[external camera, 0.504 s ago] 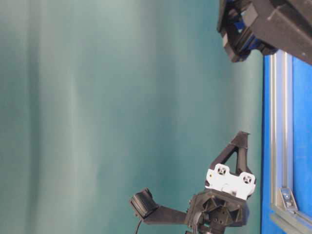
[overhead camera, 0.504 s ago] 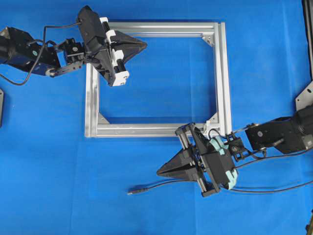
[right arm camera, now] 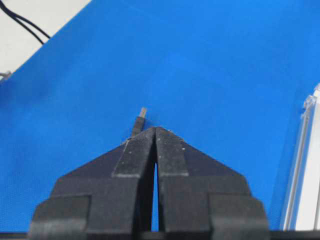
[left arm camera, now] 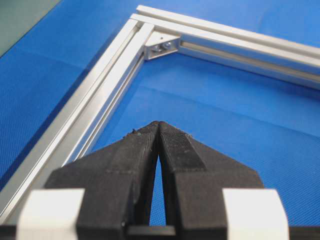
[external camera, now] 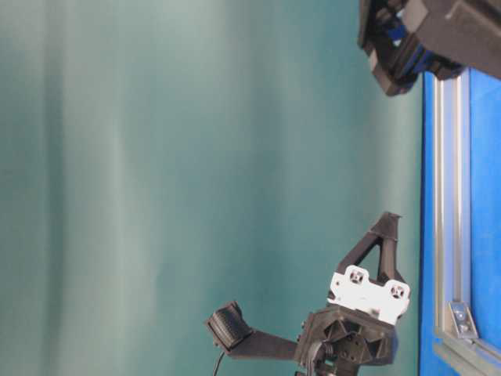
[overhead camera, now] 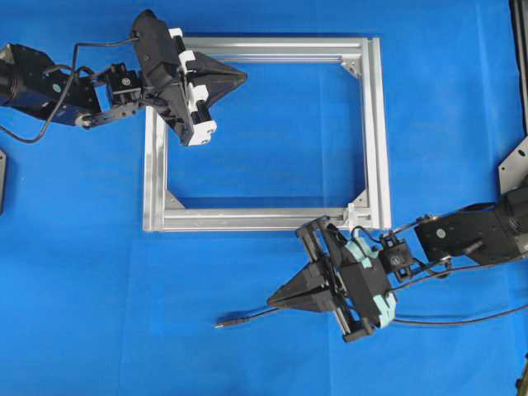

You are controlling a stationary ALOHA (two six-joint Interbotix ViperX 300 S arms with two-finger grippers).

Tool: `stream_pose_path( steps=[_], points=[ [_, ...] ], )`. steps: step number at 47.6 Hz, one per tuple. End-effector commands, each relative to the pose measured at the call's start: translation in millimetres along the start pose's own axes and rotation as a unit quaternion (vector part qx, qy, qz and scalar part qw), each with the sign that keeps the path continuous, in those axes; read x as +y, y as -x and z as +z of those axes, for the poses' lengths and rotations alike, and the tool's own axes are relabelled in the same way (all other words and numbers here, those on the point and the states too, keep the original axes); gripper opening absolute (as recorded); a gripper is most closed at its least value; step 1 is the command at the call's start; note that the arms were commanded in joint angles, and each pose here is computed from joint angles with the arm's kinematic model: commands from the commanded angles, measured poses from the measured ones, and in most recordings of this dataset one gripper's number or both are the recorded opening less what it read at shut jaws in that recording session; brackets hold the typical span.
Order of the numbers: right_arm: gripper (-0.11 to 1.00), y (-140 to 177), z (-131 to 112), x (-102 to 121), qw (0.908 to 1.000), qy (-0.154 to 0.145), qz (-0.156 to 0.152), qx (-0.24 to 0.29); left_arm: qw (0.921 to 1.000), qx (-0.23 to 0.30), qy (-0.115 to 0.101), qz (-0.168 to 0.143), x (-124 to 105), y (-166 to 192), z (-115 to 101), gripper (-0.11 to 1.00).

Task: Insert the wire through the string loop located on the right side.
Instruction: 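Move the right gripper down to the black USB cable and grasp it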

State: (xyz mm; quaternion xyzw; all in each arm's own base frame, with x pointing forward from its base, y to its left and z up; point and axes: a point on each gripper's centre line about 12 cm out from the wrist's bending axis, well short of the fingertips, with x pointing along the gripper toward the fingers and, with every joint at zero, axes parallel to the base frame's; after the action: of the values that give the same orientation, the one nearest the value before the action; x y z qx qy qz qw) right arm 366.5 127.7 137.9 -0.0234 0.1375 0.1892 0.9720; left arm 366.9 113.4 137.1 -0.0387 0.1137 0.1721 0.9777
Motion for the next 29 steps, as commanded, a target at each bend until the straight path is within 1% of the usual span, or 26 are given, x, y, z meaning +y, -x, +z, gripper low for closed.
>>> stream_pose_path(
  steps=[1, 3, 6, 7, 10, 14, 15, 18, 21, 22, 23, 26, 29],
  points=[
    [-0.05, 1.2, 15.7, 5.9, 0.9997, 0.001, 0.007, -0.023, 0.9996, -0.028, 0.001, -0.001, 0.0, -0.7, 18.4, 0.00],
    [-0.03, 0.9, 16.3, 7.0, 0.9997, -0.001, 0.008, -0.024, 0.9996, -0.028, 0.001, -0.001, 0.0, -0.7, 18.4, 0.00],
    [0.02, 0.6, 16.8, 10.0, 0.9996, -0.003, 0.012, -0.024, 0.9996, -0.027, 0.001, -0.001, 0.0, -0.7, 18.2, 0.00],
    [0.05, 0.6, 16.8, 10.6, 0.9996, -0.004, 0.013, -0.024, 0.9996, -0.027, 0.001, -0.001, 0.0, -0.7, 18.2, 0.00],
    [0.19, -0.2, 17.5, 11.8, 0.9995, -0.010, 0.015, -0.026, 0.9996, -0.028, 0.001, -0.001, 0.0, -0.7, 18.4, 0.00],
    [0.41, -1.6, 17.5, 12.7, 0.9994, -0.020, 0.015, -0.026, 0.9996, -0.028, 0.001, -0.001, 0.0, -0.7, 18.4, 0.00],
    [0.50, -1.8, 16.9, 12.7, 0.9994, -0.021, 0.015, -0.025, 0.9996, -0.027, 0.001, -0.001, 0.0, -0.7, 18.2, 0.00],
    [0.69, -2.1, 16.2, 12.9, 0.9994, -0.023, 0.015, -0.023, 0.9996, -0.028, 0.001, -0.001, 0.0, -0.7, 18.4, 0.00],
    [0.87, -3.0, 16.4, 13.2, 0.9993, -0.025, 0.014, -0.024, 0.9996, -0.028, 0.002, -0.001, -0.1, -1.0, 19.0, 0.00],
    [0.90, -3.7, 16.9, 13.0, 0.9993, -0.025, 0.014, -0.025, 0.9996, -0.028, 0.002, -0.001, -0.1, -1.0, 19.0, 0.00],
    [0.90, -3.9, 16.3, 13.0, 0.9993, -0.026, 0.014, -0.024, 0.9996, -0.027, 0.001, -0.001, 0.0, -0.7, 18.2, 0.00],
    [0.86, -5.3, 15.2, 12.8, 0.9993, -0.027, 0.013, -0.023, 0.9996, -0.028, 0.002, -0.001, -0.1, -1.0, 19.0, 0.00],
    [0.87, -7.1, 14.0, 12.5, 0.9993, -0.029, 0.012, -0.021, 0.9996, -0.028, 0.002, -0.001, -0.1, -1.0, 19.0, 0.00]
  ],
)
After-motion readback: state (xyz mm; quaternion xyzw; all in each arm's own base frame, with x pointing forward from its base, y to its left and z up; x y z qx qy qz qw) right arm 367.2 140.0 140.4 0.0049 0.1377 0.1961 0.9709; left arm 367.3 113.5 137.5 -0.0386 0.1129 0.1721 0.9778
